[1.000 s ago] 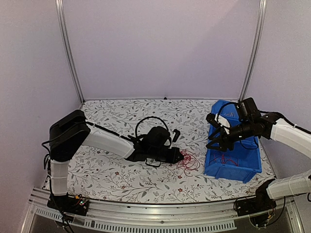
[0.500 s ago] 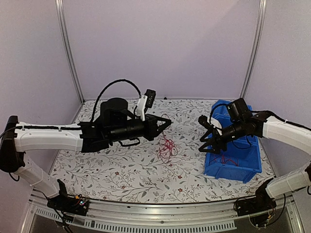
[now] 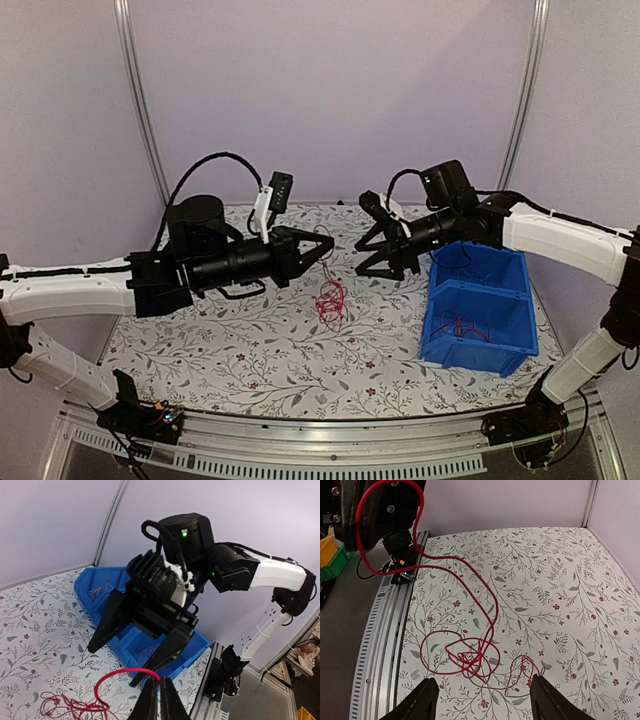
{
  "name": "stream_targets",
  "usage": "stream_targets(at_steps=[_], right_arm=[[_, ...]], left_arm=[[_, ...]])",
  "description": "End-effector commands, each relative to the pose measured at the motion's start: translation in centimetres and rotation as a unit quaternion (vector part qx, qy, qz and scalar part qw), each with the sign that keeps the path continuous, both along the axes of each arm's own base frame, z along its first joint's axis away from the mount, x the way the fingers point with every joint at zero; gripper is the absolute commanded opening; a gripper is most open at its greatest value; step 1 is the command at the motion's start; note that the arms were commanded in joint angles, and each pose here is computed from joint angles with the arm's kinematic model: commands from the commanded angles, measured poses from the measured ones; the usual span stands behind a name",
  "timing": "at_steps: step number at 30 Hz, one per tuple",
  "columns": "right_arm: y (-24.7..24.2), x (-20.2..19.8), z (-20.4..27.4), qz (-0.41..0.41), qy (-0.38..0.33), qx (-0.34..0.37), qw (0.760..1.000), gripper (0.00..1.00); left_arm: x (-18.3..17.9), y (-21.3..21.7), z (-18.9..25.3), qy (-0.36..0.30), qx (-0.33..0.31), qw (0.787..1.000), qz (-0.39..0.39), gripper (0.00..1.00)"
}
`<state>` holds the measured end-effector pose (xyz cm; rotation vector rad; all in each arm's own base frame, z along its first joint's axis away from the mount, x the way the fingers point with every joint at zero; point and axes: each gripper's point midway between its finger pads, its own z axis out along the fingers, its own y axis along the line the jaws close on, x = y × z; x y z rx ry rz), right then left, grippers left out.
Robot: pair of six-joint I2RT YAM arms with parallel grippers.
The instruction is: Untangle the cables
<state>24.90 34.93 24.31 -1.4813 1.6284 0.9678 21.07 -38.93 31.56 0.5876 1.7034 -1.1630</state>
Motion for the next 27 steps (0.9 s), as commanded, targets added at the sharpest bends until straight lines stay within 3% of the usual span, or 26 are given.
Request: stream_targets(at_steps=[1,7,9,12,16,22,27], right_arm=[[3.4,0.1,0.4,0.035,0.047,0.035,0.998,0.68],[7.6,-3.0,-4.6,0.117,0.127,0.014,0.985,0.69],[8.6,-3.0,-7.1,0.120,0.165,0.002,0.979,0.59],[9.5,-2.6,-9.6,0.113,0.221,-0.012,0.969,0.36],[9.5,-2.3,-14.0,0.096,0.263,-0.045,0.959,0.17],[8.9,-2.2,-17.3,0.073,0.284,-0.076,0.953,0.12],[8.6,-1.4,-20.7,0.039,0.289,-0.115,0.950,0.01]], left_arm=[[-1.5,0.3,4.4,-0.034,-0.037,0.998,-0.027,0.00],[-2.0,0.7,8.9,-0.068,-0.067,0.995,-0.029,0.00],[-2.2,0.6,11.3,-0.086,-0.081,0.992,-0.034,0.00],[-3.0,0.2,15.3,-0.114,-0.104,0.987,-0.045,0.00],[-4.0,0.5,20.8,-0.152,-0.139,0.977,-0.059,0.00],[-6.5,2.3,28.4,-0.200,-0.200,0.955,-0.090,0.00],[-9.1,5.0,33.8,-0.236,-0.256,0.931,-0.112,0.00]])
